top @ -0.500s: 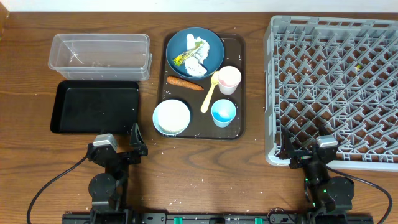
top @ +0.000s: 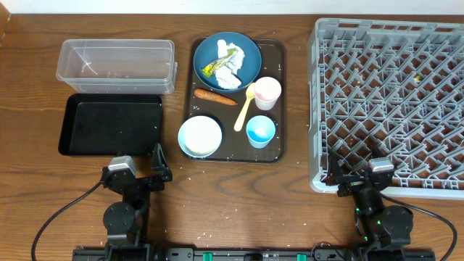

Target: Sort waste into correct bins and load items into the dishwasher rack

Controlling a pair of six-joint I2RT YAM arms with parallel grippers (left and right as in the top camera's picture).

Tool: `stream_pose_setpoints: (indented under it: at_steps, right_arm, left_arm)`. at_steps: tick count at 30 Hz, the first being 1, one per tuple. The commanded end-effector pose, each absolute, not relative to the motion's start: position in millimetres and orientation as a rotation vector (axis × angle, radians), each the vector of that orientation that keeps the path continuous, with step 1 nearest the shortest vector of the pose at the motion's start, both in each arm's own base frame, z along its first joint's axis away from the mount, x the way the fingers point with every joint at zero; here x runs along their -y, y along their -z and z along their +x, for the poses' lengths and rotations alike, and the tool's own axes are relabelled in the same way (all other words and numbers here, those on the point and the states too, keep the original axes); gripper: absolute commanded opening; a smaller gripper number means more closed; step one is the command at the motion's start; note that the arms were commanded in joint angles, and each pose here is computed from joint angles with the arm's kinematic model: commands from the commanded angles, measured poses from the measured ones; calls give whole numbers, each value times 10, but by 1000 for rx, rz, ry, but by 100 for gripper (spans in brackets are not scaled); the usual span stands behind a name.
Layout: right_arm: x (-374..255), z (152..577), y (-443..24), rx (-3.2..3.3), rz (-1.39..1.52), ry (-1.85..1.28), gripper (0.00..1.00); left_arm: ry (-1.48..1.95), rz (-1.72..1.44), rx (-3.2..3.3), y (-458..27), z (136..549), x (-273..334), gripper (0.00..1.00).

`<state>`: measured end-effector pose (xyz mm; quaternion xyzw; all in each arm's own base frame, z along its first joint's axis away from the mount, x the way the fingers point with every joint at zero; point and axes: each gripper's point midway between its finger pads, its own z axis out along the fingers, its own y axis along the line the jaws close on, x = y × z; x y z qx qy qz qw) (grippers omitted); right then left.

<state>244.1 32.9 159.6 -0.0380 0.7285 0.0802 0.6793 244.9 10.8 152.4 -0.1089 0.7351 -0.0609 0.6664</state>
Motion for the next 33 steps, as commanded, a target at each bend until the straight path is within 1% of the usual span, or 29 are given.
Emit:
stream_pose_setpoints:
  at_steps: [1, 28, 33]
  right_arm:
    - [-357, 2434, -1592, -1636, -96, -191, 99]
    - [-357, 2434, -1592, -1636, -96, -191, 99]
    - [-334, 2442, -1657, -1609, -86, -179, 99]
  left_arm:
    - [101, -248, -1712, -1358, 2433, -137, 95]
    - [102, -247, -1712, -1359, 2434, -136, 95]
    - [102, -247, -1712, -1359, 2434, -136, 95]
